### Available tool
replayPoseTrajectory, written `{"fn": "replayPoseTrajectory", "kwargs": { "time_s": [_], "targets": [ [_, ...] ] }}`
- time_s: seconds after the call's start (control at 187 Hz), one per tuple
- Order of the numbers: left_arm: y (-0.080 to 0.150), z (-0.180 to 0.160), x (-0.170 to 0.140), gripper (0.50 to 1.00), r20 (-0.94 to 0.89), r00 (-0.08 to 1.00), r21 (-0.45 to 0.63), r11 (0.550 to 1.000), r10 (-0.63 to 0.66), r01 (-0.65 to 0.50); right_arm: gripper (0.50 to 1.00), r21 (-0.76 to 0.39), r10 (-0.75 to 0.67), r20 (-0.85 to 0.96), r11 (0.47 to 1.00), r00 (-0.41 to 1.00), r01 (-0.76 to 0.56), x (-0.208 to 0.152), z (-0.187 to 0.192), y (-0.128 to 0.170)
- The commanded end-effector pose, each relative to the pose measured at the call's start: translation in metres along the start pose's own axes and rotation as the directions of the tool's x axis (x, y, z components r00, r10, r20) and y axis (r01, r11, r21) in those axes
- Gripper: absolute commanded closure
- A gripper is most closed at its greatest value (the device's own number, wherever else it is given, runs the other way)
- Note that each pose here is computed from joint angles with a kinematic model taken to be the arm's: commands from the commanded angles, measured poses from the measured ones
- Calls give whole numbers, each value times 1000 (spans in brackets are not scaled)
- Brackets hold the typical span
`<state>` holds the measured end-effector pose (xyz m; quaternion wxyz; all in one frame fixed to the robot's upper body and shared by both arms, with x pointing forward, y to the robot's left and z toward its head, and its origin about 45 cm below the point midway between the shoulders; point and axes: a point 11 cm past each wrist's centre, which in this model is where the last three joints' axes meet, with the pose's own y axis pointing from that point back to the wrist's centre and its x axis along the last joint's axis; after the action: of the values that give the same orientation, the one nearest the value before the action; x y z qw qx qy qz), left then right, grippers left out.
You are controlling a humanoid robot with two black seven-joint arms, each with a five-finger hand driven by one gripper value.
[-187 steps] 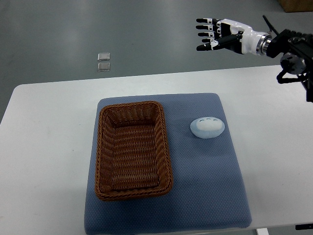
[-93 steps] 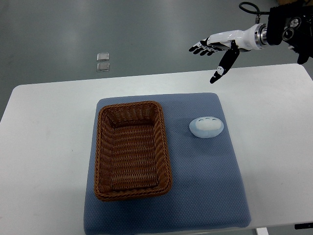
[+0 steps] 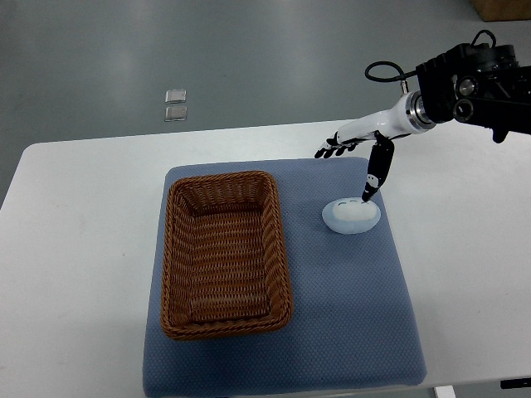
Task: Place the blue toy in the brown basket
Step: 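Lower the right hand onto the egg toy and close fingers around it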
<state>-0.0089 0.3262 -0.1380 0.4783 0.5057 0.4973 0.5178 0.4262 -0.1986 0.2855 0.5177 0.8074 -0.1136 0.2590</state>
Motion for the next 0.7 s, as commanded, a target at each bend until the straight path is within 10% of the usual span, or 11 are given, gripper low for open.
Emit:
{"fn": "replayPoseTrajectory", "kwargs": {
  "time_s": [0.0,0.696],
  "targets": [
    [0,0,0,500,0,1000,0,1000,1,-1,523,2,4,26,1000,1000,-4,-5,-3,-7],
    [0,0,0,500,0,1000,0,1000,-1,1,529,-31,61,160,998,985,-56,-62,29,-45]
  ]
}}
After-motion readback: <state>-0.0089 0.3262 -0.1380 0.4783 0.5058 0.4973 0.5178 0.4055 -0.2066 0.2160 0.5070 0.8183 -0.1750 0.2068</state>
